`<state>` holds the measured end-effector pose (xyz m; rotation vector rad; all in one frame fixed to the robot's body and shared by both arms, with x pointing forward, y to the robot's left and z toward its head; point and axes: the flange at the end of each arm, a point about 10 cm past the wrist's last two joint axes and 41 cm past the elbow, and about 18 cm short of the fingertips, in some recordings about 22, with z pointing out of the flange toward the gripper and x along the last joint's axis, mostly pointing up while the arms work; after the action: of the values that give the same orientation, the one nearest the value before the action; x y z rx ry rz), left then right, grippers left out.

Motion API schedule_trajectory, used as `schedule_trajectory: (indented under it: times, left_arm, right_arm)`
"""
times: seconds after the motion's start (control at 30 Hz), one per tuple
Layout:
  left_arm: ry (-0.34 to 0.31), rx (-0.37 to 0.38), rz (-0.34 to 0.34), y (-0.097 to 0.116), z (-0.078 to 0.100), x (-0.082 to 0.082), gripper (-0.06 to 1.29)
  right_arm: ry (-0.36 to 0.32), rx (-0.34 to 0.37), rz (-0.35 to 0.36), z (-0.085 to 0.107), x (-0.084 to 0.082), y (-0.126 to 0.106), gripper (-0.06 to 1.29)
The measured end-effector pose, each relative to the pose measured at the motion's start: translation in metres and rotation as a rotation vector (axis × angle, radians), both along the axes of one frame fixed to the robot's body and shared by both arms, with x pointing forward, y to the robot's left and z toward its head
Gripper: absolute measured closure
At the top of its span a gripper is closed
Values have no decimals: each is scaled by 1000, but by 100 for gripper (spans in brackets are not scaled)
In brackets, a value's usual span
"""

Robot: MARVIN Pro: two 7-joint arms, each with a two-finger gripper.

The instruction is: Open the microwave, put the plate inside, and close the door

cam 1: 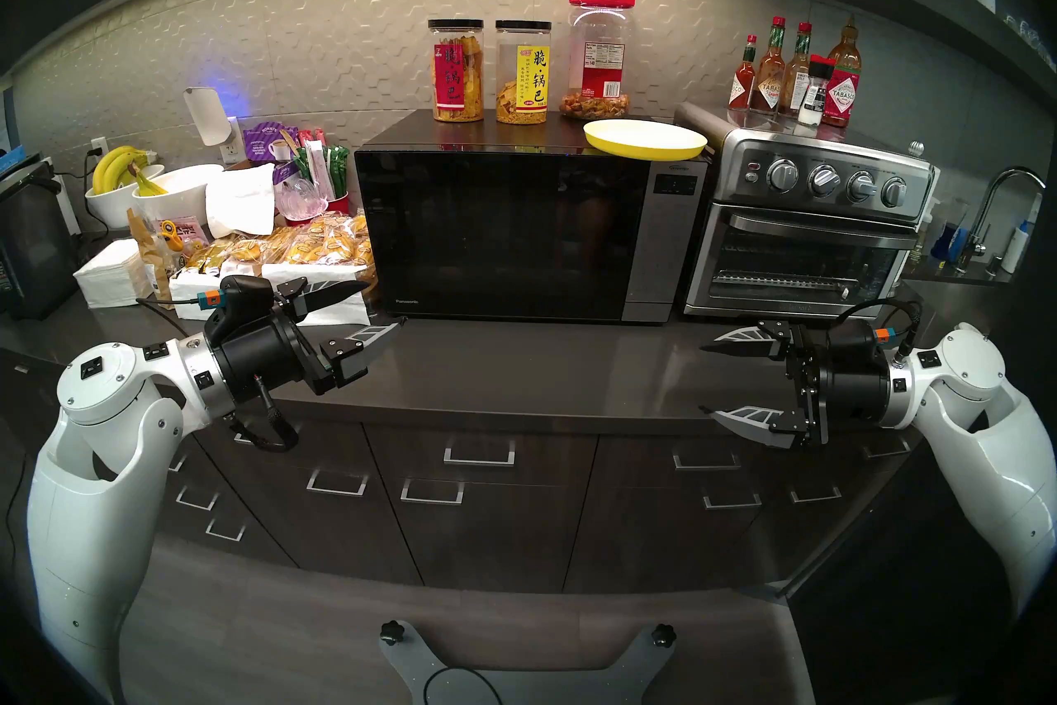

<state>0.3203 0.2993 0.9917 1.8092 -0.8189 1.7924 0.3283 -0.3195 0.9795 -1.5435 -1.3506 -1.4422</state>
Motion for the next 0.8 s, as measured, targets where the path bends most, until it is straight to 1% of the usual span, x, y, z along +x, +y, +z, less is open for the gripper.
schedule_trajectory:
  times: [0.8]
  left_arm:
    - [0,0,0,0,0,0,2]
  right_arm:
    - [0,0,0,0,0,0,1]
